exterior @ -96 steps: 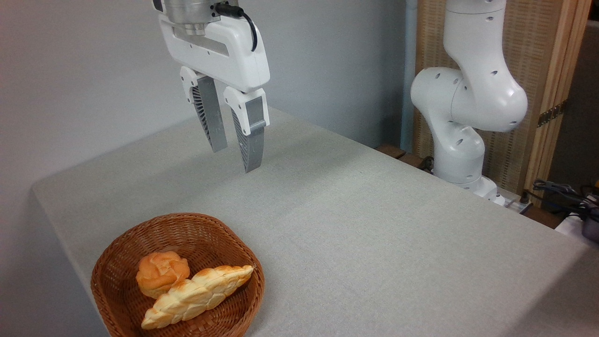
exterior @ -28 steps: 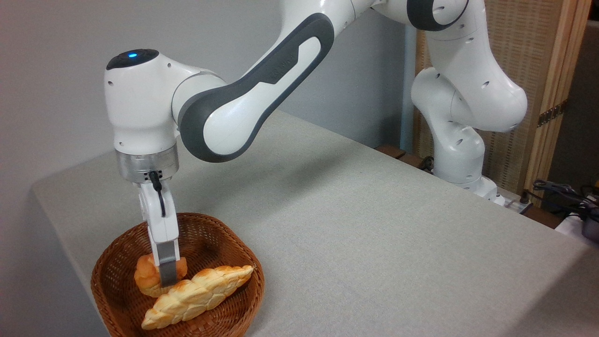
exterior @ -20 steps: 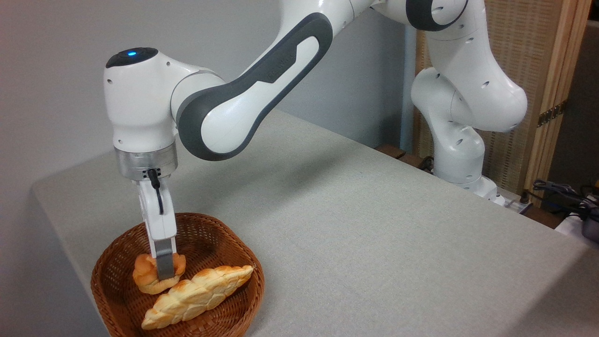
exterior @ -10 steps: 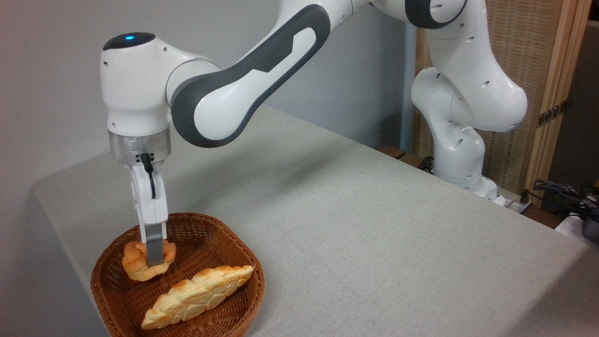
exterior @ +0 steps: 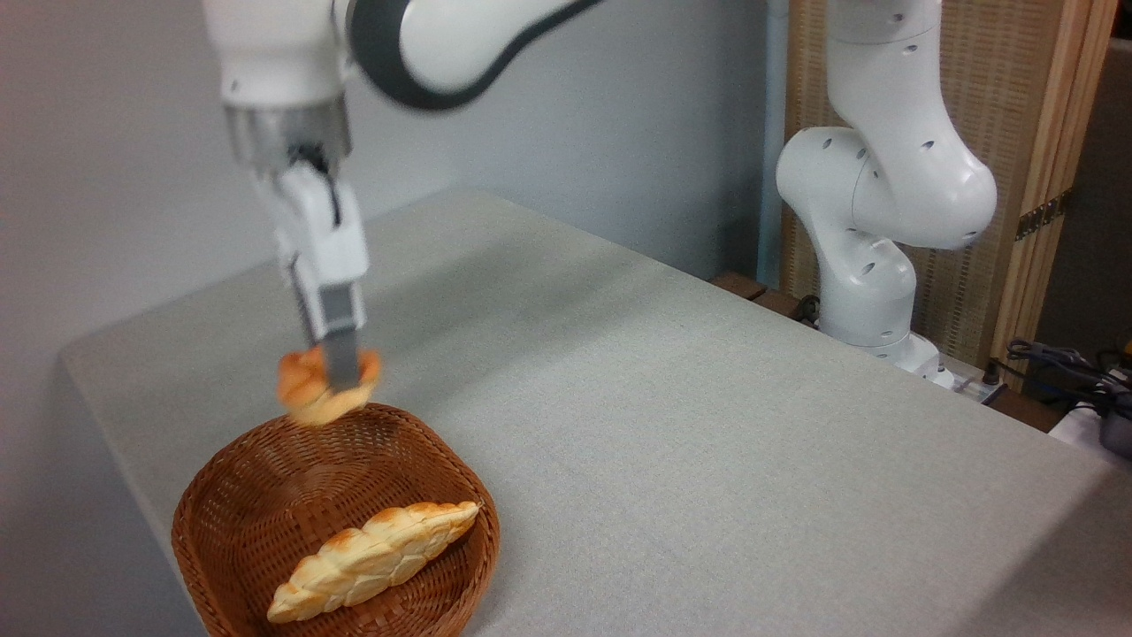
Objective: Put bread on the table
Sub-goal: 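Lift the bun out of the basket and carry it over the table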
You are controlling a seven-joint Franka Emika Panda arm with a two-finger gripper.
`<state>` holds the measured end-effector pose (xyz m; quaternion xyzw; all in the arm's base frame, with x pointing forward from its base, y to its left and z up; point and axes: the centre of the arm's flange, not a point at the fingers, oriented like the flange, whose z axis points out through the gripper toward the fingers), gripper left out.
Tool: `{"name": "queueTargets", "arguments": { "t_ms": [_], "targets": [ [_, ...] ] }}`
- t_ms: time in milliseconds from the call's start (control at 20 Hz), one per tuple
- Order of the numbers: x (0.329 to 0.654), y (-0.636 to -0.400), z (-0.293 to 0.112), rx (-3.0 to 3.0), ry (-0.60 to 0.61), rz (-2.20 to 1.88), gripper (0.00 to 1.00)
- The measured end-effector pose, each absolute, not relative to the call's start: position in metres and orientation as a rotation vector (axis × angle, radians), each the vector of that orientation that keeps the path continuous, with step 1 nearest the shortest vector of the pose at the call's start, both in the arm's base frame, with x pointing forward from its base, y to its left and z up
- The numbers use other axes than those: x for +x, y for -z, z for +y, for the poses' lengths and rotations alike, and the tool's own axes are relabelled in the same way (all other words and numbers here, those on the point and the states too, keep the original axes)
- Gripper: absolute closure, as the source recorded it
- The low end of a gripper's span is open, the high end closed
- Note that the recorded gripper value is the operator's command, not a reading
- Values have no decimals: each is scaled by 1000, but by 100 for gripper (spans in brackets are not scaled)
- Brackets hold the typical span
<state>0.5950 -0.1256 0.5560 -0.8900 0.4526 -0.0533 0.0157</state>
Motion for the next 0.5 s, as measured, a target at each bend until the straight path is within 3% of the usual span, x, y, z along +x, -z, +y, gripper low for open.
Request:
{"name": "queueTargets", "arguments": {
  "t_ms": [100, 150, 200, 250, 400, 500],
  "targets": [
    [563, -569, -129, -2773, 20, 1425, 30],
    [548, -567, -136, -2764, -36, 1447, 19],
    [534, -559, -147, -2747, -85, 1477, 7],
    [520, -547, -159, -2726, -133, 1511, 3],
    [488, -505, -190, -2671, -269, 1598, 0],
    [480, -482, -200, -2652, -296, 1628, 0]
  ]
}}
